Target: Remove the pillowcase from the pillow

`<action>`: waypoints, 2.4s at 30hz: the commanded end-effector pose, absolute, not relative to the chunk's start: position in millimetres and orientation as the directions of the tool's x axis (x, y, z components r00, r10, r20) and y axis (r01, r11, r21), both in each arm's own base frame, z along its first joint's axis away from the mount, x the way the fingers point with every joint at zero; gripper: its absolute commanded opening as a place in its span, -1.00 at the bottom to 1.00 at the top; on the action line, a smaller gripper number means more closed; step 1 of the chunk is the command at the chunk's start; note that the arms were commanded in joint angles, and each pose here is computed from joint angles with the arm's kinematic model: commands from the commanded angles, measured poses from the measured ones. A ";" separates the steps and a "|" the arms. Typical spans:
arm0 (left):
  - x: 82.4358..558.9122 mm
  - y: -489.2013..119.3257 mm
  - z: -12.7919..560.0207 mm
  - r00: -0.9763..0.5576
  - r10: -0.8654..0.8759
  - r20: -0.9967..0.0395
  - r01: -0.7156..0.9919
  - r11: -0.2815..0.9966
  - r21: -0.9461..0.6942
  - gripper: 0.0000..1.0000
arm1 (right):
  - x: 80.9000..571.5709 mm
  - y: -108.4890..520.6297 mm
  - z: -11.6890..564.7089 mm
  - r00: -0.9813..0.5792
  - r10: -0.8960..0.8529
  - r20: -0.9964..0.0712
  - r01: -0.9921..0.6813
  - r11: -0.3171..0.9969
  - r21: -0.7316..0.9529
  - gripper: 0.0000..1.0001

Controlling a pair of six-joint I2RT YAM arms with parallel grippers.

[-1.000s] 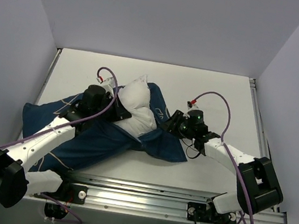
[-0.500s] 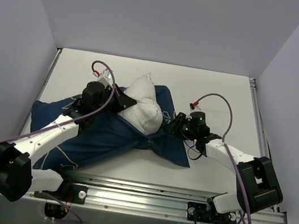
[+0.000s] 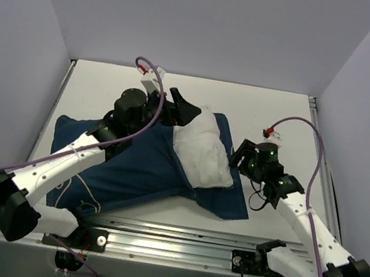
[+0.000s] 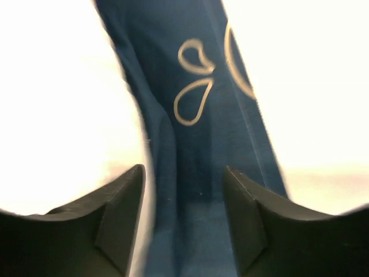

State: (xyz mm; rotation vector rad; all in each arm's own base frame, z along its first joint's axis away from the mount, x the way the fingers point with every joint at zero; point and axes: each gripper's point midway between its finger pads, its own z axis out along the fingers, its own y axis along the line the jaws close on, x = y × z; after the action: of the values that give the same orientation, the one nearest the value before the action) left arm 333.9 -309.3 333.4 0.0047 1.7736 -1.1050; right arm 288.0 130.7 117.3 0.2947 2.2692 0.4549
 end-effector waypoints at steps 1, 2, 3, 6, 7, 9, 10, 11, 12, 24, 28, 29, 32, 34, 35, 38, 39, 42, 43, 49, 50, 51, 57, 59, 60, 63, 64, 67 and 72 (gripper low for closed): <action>322.1 -278.4 361.3 -0.382 -0.461 -0.801 0.445 0.668 -0.597 0.72 | 283.6 95.7 161.7 -0.583 0.306 -0.752 0.120 0.949 0.293 0.19; 320.8 -269.0 352.4 -0.385 -0.455 -0.803 0.394 0.706 -0.589 0.78 | 280.3 92.3 174.5 -0.560 0.308 -0.769 0.115 0.948 0.296 0.25; 317.7 -260.9 348.3 -0.387 -0.451 -0.804 0.365 0.726 -0.583 0.87 | 276.9 88.0 184.3 -0.554 0.302 -0.776 0.120 0.951 0.284 0.30; 304.0 -225.4 316.0 -0.427 -0.415 -0.804 0.211 0.818 -0.534 0.94 | 270.8 79.5 211.4 -0.517 0.277 -0.809 0.106 0.959 0.261 0.47; 294.8 -212.7 295.6 -0.472 -0.383 -0.794 0.151 0.852 -0.501 0.94 | 269.5 79.7 216.8 -0.513 0.269 -0.815 0.093 0.961 0.259 0.56; 282.7 -192.3 275.0 -0.493 -0.387 -0.779 0.066 0.876 -0.477 0.94 | 265.7 93.1 227.6 -0.520 0.238 -0.820 -0.001 0.960 0.279 0.64; 273.5 -183.5 258.3 -0.529 -0.370 -0.763 0.028 0.892 -0.452 0.94 | 264.7 100.0 230.4 -0.526 0.231 -0.818 -0.039 0.955 0.295 0.71; 266.7 -178.0 253.0 -0.538 -0.383 -0.751 0.008 0.889 -0.459 0.94 | 263.7 107.3 227.7 -0.546 0.216 -0.810 -0.074 0.950 0.303 0.72; 260.6 -173.3 234.0 -0.565 -0.370 -0.738 -0.014 0.898 -0.440 0.94 | 260.0 122.6 226.7 -0.573 0.202 -0.794 -0.144 0.929 0.340 0.74; 282.4 -183.9 147.3 -0.638 -0.355 -0.684 -0.074 0.912 -0.404 0.93 | 219.7 196.6 131.6 -0.779 0.045 -0.625 -0.322 0.827 0.461 0.84; 339.3 -215.3 156.2 -0.630 -0.324 -0.706 0.012 0.905 -0.426 0.93 | 190.8 226.8 129.0 -0.788 0.025 -0.615 -0.376 0.772 0.513 0.62; 354.6 -228.7 178.4 -0.611 -0.337 -0.716 0.059 0.883 -0.466 0.93 | 189.9 232.3 130.4 -0.788 0.057 -0.613 -0.356 0.771 0.529 0.58; 389.3 -259.6 209.7 -0.565 -0.331 -0.756 0.160 0.854 -0.494 0.94 | 171.1 252.6 124.8 -0.797 0.060 -0.601 -0.356 0.758 0.547 0.51; 398.2 -279.4 221.5 -0.559 -0.320 -0.765 0.237 0.822 -0.517 0.94 | 165.6 265.6 125.1 -0.792 0.064 -0.607 -0.367 0.745 0.557 0.49; 401.0 -283.6 229.7 -0.545 -0.322 -0.774 0.262 0.812 -0.522 0.94 | 155.3 277.2 127.7 -0.788 0.044 -0.614 -0.398 0.724 0.563 0.49; 401.7 -286.0 257.2 -0.482 -0.340 -0.808 0.325 0.787 -0.525 0.94 | 155.2 285.0 125.9 -0.775 0.021 -0.632 -0.400 0.757 0.516 0.49; 396.2 -282.6 252.1 -0.484 -0.337 -0.808 0.322 0.790 -0.522 0.94 | 163.5 280.0 125.3 -0.748 0.030 -0.663 -0.381 0.799 0.466 0.50; 377.4 -261.1 262.3 -0.449 -0.354 -0.820 0.304 0.803 -0.513 0.94 | 176.1 263.0 128.7 -0.725 0.034 -0.688 -0.314 0.873 0.373 0.52; 363.9 -246.7 260.6 -0.434 -0.362 -0.825 0.284 0.814 -0.507 0.94 | 183.7 255.4 133.8 -0.702 0.066 -0.709 -0.274 0.894 0.354 0.54; 300.6 -189.4 245.8 -0.411 -0.393 -0.823 0.198 0.842 -0.502 0.94 | 189.0 254.1 160.1 -0.644 0.109 -0.758 -0.253 0.904 0.345 0.75; 291.9 -182.5 228.1 -0.431 -0.384 -0.816 0.176 0.852 -0.494 0.94 | 187.0 258.1 162.0 -0.643 0.105 -0.759 -0.262 0.901 0.347 0.77; 283.6 -178.8 222.0 -0.445 -0.381 -0.810 0.172 0.852 -0.495 0.94 | 186.3 263.6 168.1 -0.638 0.113 -0.761 -0.266 0.896 0.356 0.82; 243.8 -160.2 190.5 -0.497 -0.400 -0.770 0.144 0.837 -0.527 0.93 | 160.3 304.4 164.4 -0.617 0.055 -0.785 -0.280 0.917 0.284 0.97; 238.8 -154.9 181.7 -0.505 -0.409 -0.760 0.120 0.839 -0.531 0.92 | 149.8 308.7 144.7 -0.615 -0.013 -0.789 -0.261 0.947 0.188 0.99; 235.8 -148.8 173.4 -0.504 -0.411 -0.760 0.098 0.847 -0.523 0.92 | 152.5 310.1 143.8 -0.597 0.002 -0.802 -0.226 0.959 0.171 0.99; 230.8 -140.9 161.6 -0.510 -0.427 -0.747 0.056 0.850 -0.524 0.92 | 148.8 327.0 131.0 -0.598 -0.047 -0.800 -0.227 0.968 0.112 1.00; 230.4 -139.6 159.6 -0.509 -0.440 -0.739 0.041 0.846 -0.532 0.92 | 148.7 331.1 122.9 -0.601 -0.063 -0.797 -0.226 0.970 0.094 1.00; 225.8 -137.3 147.0 -0.526 -0.449 -0.722 0.017 0.843 -0.537 0.91 | 153.1 338.2 116.4 -0.595 -0.062 -0.801 -0.209 0.975 0.080 1.00; 220.1 -137.9 136.8 -0.541 -0.463 -0.702 0.011 0.831 -0.556 0.91 | 175.0 338.4 101.5 -0.606 -0.044 -0.794 -0.157 0.985 0.065 1.00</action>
State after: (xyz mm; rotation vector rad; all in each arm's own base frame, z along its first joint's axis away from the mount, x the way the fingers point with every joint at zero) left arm 220.9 -138.7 136.3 -0.2961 2.0775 -0.6172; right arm 148.0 345.0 89.2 -0.2609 2.2809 0.2040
